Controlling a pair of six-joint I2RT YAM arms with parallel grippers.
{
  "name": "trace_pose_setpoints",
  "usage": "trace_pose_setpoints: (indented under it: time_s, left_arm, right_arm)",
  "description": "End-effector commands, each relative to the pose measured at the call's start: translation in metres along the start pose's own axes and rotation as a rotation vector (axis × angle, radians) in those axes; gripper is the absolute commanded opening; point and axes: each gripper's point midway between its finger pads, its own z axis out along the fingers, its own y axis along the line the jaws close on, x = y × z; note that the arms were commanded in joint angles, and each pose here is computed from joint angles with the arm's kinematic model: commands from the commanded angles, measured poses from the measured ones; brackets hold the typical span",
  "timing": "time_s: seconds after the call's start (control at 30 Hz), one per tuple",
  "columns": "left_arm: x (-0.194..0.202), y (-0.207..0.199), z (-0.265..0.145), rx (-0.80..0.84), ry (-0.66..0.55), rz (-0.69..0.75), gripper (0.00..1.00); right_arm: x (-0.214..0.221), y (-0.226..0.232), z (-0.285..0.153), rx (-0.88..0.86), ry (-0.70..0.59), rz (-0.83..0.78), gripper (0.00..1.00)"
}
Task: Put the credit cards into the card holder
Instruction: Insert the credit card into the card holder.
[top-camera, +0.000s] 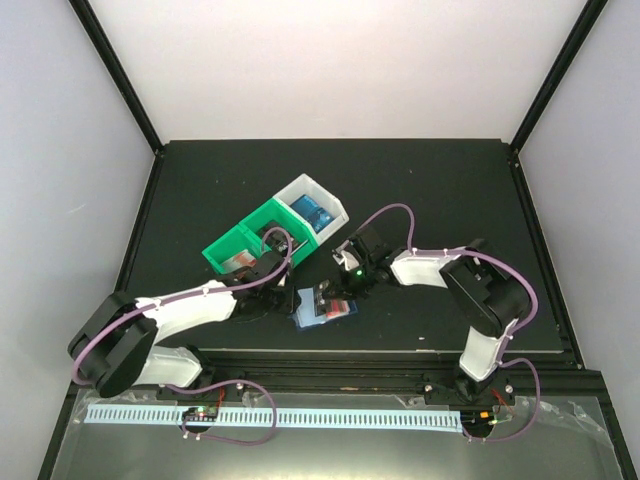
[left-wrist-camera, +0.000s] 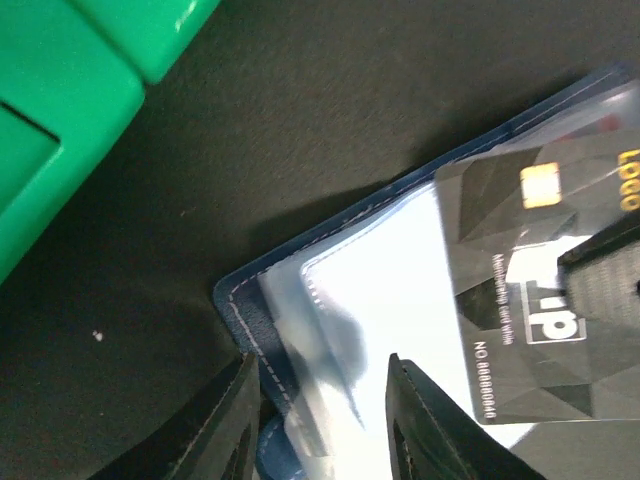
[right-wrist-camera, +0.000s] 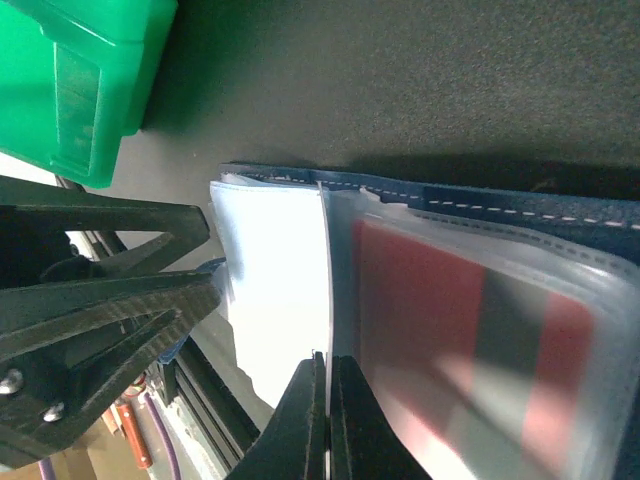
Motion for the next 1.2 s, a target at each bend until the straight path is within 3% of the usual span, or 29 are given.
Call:
trace_pose_setpoints:
  time_s: [0.0,0.13,0.27,0.77,1.17]
  left_arm:
    - [0.008,0.003,0.007,-0.008,0.03,-0.021,0.32]
    - [0.017,0.007,0.013,-0.025,0.06,-0.029,0.17]
    - [0.026,0.012,0.018,-0.045,0.086,-0.042,0.1]
    - [0.031,0.014,0.02,-0.058,0.092,-0.042,0.08]
    - [0.028,0.014,0.018,-0.058,0.077,-0.048,0.08]
  right_arm:
    - [-0.001,-0.004,0.006,0.025,0.009,-0.003,0.01]
    - [0.006,-0.013,0.013,0.039,0.035,0.013,0.01]
    - [0.012,-0.013,0.018,0.032,0.062,0.013,0.01]
    - [0.018,-0.008,0.035,0.01,0.096,0.0,0.01]
    - [0.033,-0.038,0.021,0.145,0.045,0.113,0.01]
